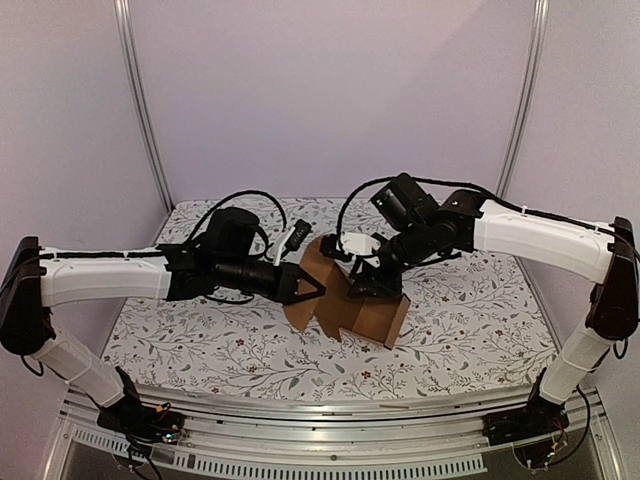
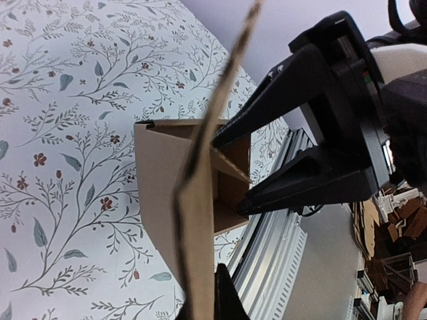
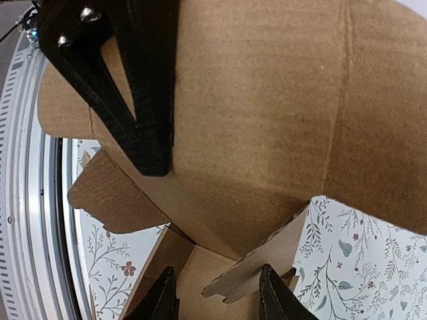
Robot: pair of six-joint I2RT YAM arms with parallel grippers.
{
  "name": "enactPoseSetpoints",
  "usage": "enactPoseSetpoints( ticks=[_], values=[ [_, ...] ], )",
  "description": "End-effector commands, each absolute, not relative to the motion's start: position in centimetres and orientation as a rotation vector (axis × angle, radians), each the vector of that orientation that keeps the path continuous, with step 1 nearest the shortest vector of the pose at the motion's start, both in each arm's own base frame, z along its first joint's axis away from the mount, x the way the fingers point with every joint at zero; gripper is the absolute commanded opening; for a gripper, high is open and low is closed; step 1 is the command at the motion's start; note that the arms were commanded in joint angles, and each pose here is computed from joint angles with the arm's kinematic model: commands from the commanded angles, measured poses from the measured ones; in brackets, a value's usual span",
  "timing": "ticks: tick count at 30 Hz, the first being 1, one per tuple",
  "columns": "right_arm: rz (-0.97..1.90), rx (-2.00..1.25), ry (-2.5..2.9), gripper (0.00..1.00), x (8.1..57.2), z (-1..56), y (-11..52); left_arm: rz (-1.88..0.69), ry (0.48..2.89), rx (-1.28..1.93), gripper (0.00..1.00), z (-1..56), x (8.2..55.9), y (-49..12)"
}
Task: Fold the paper box
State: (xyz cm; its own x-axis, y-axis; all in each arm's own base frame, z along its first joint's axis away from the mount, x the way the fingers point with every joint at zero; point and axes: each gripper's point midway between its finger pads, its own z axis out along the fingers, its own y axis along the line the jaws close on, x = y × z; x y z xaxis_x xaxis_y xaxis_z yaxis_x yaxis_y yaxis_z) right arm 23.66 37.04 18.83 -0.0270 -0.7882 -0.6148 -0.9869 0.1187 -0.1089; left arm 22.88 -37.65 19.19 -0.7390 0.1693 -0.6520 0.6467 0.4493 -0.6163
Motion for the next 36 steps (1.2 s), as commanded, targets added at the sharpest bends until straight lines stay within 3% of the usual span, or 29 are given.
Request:
enactPoseSetpoints(
  ticks=[1,21,28,36],
  values=[
    [0.7,-1.785,1.849,0.4,20.0,18.3,39.8,-1.305,1.95,0.642,0.01,24.9,24.5,-38.1],
    [0.934,-1.777,1.86,0.51,18.0,18.1,41.9,-1.262,1.997,0.607,0.01,23.2,24.8,-37.6],
    [0.753,-1.726,1.902,0.51,19.9,19.0,39.5,-1.106,2.092,0.56,0.01,21.8,25.8,-35.8],
    [0.653,-1.813,1.807,0.52,18.3,22.5,35.7,-0.966,2.205,0.482,0.0,19.8,26.9,-33.1]
  ],
)
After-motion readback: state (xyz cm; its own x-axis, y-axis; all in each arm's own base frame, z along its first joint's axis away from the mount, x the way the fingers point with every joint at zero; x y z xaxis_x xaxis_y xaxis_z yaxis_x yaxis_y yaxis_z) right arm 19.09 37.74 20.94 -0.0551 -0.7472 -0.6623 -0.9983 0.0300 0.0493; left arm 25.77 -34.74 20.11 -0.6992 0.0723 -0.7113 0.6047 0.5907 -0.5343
